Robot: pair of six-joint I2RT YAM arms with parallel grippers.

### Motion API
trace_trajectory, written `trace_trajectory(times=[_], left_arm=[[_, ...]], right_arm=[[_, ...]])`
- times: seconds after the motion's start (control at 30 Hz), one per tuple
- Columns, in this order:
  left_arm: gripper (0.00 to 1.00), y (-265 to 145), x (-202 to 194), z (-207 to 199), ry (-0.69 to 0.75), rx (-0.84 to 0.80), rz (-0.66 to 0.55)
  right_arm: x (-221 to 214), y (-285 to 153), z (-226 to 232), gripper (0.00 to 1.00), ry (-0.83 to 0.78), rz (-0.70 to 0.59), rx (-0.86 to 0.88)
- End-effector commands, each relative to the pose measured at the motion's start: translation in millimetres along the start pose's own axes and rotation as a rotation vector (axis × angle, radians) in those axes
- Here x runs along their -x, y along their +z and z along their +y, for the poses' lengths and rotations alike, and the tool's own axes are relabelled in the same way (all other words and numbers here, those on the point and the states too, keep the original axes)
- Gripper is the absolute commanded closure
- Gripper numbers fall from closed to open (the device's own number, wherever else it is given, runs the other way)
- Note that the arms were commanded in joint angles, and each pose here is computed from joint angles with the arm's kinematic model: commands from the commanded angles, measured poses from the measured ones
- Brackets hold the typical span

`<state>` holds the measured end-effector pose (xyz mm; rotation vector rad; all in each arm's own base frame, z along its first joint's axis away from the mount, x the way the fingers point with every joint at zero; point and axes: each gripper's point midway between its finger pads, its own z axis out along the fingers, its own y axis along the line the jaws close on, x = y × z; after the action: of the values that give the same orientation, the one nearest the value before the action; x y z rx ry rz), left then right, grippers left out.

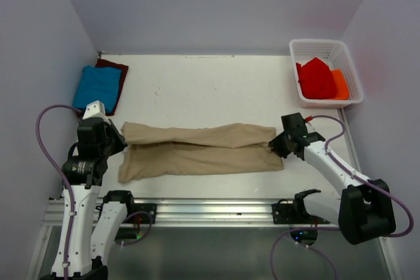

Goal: Fold and stack the t-shirts
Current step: Fold the tshirt

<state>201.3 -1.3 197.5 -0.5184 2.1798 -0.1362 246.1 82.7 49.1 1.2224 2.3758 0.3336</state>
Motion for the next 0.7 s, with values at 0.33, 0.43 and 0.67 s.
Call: trace_trajectory(times=[0.33, 0.43, 0.67], left_arm=[[1.00, -4, 4, 2, -0.011, 0.016, -0.019], [1.00, -4, 4, 3, -0.011, 0.020, -0.021], [1.00, -4, 5, 3, -0.013, 0.021, -0.021]], right_arm=[[18, 13, 11, 0.76, -0.021, -0.067, -0.003], [17, 16, 14, 1.00, -0.030, -0.053, 0.004], [25, -8, 33, 1.00, -0.093, -0.083, 0.104]])
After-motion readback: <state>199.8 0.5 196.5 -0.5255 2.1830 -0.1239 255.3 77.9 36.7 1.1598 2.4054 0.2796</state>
